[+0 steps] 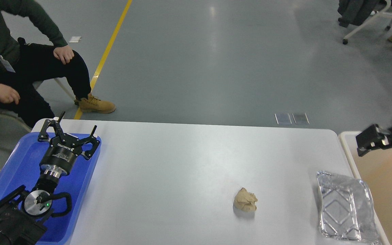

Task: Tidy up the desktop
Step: 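Lower the open right gripper onto the silver foil tray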

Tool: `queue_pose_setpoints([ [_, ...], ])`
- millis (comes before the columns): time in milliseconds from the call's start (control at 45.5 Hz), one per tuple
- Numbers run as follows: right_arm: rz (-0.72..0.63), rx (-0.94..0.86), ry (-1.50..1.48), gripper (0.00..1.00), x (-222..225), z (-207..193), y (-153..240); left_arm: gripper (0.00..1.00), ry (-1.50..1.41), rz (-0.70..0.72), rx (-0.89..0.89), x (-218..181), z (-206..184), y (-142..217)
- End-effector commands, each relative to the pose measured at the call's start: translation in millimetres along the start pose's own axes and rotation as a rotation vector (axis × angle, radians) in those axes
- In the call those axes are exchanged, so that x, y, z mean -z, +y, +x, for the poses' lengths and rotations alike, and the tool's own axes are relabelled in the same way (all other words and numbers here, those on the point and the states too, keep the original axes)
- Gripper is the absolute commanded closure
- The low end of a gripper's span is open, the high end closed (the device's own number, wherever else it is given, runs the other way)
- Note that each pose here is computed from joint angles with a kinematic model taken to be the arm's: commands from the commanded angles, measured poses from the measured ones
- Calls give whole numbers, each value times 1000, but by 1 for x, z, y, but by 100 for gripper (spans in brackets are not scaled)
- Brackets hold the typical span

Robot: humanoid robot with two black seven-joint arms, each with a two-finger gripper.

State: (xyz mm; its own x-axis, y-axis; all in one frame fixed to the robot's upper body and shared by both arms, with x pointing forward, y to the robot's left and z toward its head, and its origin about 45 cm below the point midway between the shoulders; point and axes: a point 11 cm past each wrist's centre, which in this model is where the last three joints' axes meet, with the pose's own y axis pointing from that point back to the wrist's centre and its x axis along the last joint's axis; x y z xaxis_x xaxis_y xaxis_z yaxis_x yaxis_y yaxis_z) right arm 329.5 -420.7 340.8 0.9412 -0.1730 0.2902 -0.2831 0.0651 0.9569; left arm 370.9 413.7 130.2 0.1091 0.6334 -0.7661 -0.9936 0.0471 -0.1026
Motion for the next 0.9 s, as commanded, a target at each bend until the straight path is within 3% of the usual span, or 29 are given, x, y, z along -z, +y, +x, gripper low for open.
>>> queue_pose_setpoints([
  [0, -52, 1, -55, 0, -56, -20, -25, 1, 0, 0, -1, 0, 0, 0],
  [330, -114, -107, -85, 0, -83, -39, -79, 1, 0, 0, -1, 0, 0, 0],
  [879, -154, -132, -25, 0, -70, -61, -173, 1, 0, 0, -1, 0, 0, 0],
])
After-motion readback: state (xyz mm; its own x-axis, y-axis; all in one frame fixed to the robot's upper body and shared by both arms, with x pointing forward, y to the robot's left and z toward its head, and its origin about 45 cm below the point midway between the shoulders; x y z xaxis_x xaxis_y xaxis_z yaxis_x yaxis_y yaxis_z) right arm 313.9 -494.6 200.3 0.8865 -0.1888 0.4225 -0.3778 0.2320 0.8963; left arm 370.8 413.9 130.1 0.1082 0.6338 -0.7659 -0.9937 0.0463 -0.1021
